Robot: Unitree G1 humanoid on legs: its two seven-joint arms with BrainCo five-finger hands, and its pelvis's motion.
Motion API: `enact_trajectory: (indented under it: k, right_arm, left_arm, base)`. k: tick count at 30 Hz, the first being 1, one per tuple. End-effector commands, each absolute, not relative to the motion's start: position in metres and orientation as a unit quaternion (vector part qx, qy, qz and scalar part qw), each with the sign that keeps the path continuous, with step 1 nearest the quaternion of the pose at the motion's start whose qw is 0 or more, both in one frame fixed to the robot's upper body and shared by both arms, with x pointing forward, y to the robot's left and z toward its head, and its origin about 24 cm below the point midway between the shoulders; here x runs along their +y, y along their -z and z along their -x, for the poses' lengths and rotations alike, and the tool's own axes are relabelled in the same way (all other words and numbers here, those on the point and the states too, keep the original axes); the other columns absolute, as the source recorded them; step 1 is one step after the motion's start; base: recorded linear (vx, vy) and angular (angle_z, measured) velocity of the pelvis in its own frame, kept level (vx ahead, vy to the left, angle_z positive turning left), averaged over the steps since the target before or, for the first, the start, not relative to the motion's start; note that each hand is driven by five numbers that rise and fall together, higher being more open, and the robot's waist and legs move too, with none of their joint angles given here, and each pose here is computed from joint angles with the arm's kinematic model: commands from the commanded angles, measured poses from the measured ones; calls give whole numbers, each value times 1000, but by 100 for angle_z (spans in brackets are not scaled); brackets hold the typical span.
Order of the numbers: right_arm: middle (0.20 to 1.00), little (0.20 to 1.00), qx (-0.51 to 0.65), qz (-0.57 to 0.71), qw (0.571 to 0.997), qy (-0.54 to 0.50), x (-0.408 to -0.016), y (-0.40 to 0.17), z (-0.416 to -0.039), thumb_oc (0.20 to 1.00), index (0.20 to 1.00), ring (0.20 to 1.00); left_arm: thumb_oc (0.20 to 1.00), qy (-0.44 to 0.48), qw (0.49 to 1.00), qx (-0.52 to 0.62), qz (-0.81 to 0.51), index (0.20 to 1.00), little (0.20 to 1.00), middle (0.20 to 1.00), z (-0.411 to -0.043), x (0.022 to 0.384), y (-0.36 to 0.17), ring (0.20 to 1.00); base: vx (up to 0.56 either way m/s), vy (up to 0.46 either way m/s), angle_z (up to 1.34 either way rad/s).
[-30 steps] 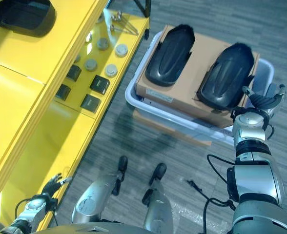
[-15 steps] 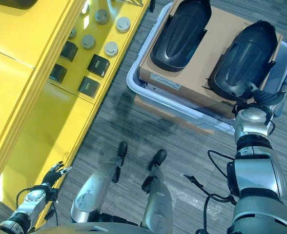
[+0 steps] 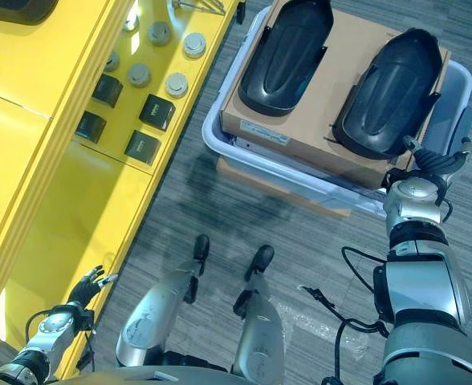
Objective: Move parts from the plastic box to the shelf.
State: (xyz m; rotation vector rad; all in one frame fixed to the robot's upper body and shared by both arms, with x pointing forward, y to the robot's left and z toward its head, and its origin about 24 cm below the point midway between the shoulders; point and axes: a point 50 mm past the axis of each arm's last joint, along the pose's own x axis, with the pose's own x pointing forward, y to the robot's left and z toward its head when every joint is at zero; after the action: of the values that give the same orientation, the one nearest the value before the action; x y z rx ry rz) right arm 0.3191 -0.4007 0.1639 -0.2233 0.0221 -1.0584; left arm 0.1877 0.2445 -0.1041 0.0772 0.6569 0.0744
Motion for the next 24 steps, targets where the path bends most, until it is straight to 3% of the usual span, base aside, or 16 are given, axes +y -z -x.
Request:
enact_trajectory:
  k: [1, 24]
  right_arm:
    - [1000, 1000, -12, 144, 838, 526, -426, -181, -299, 1000, 1000, 1000]
    - [1000, 1000, -71, 127, 871, 470, -394, -206, -328, 1000, 1000, 1000]
  left_arm:
    - [1000, -37, 940, 335, -48, 1000, 1000, 1000, -172, 255, 107, 1000]
    - [1000, -41, 943, 328, -43, 1000, 1000, 1000, -175, 257, 104, 1000]
  base:
    - [0, 0, 0]
    - [1, 3, 0]
